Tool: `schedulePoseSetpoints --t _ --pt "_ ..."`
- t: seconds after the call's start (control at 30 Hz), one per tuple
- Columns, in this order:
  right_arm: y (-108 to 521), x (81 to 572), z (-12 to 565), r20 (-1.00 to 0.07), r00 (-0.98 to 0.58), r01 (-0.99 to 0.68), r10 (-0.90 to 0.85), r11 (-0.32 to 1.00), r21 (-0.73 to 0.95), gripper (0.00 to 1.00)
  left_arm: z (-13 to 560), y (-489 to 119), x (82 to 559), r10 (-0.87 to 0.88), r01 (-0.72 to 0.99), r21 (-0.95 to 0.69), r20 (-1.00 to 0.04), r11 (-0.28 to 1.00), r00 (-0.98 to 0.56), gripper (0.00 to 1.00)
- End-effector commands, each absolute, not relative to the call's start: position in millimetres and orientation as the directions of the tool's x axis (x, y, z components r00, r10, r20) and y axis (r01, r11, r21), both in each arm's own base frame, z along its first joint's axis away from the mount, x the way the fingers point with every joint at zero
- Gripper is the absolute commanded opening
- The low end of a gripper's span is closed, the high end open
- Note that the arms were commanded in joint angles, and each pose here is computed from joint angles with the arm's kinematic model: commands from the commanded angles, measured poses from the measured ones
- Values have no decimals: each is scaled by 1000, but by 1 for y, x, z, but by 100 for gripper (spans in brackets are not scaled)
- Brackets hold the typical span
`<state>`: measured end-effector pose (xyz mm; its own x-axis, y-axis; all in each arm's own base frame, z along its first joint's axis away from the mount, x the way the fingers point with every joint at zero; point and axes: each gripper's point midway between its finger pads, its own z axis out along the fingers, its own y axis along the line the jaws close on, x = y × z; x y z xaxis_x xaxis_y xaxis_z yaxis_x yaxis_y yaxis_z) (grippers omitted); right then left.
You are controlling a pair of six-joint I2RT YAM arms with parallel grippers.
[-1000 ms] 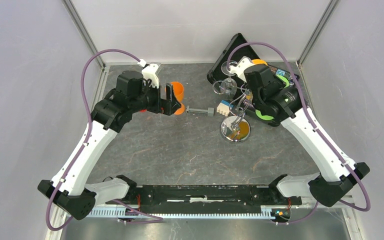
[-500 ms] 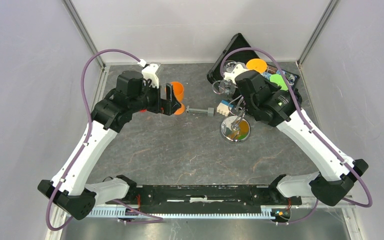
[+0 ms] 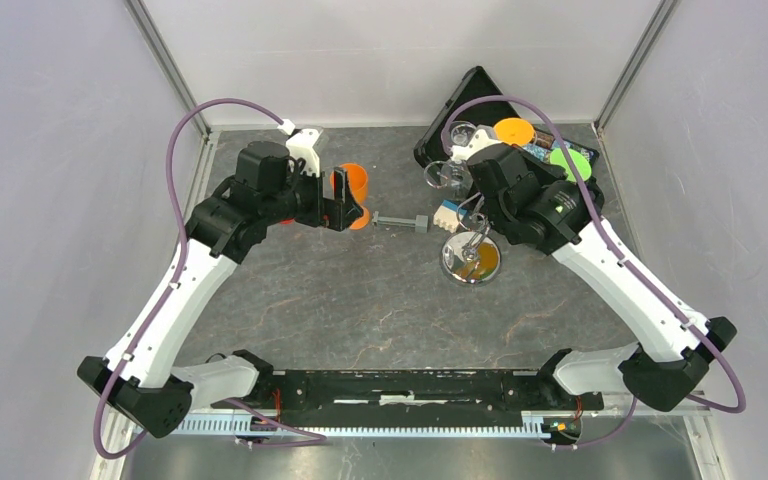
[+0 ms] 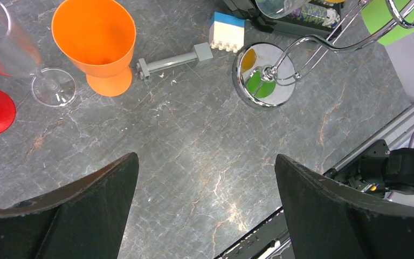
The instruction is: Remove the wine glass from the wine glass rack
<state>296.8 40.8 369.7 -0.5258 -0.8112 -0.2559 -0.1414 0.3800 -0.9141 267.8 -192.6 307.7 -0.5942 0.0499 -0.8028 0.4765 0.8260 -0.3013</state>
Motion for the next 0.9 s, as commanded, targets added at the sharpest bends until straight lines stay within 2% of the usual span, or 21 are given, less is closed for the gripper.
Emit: schedulePoseSetpoints --t 0.0,0.27,0.5,0.7,0.87 --pt "41 289 386 -296 -514 -104 -805 402 -910 0 314 -197 272 35 493 -310 -818 813 -574 100" --pt "72 285 391 -360 -419 -163 -834 459 -873 0 314 -197 273 34 492 -310 -819 813 -573 100" --pt "78 289 387 -350 -409 -163 -843 445 -881 0 315 -198 273 33 492 -311 -819 813 -572 100" --pt "74 298 394 -341 -423 -39 -839 393 -919 0 315 -197 273 32 492 -311 -820 813 -571 100" --pt "77 306 405 -392 -384 29 -836 413 -910 0 314 -197 273 32 491 -311 -819 814 -573 100"
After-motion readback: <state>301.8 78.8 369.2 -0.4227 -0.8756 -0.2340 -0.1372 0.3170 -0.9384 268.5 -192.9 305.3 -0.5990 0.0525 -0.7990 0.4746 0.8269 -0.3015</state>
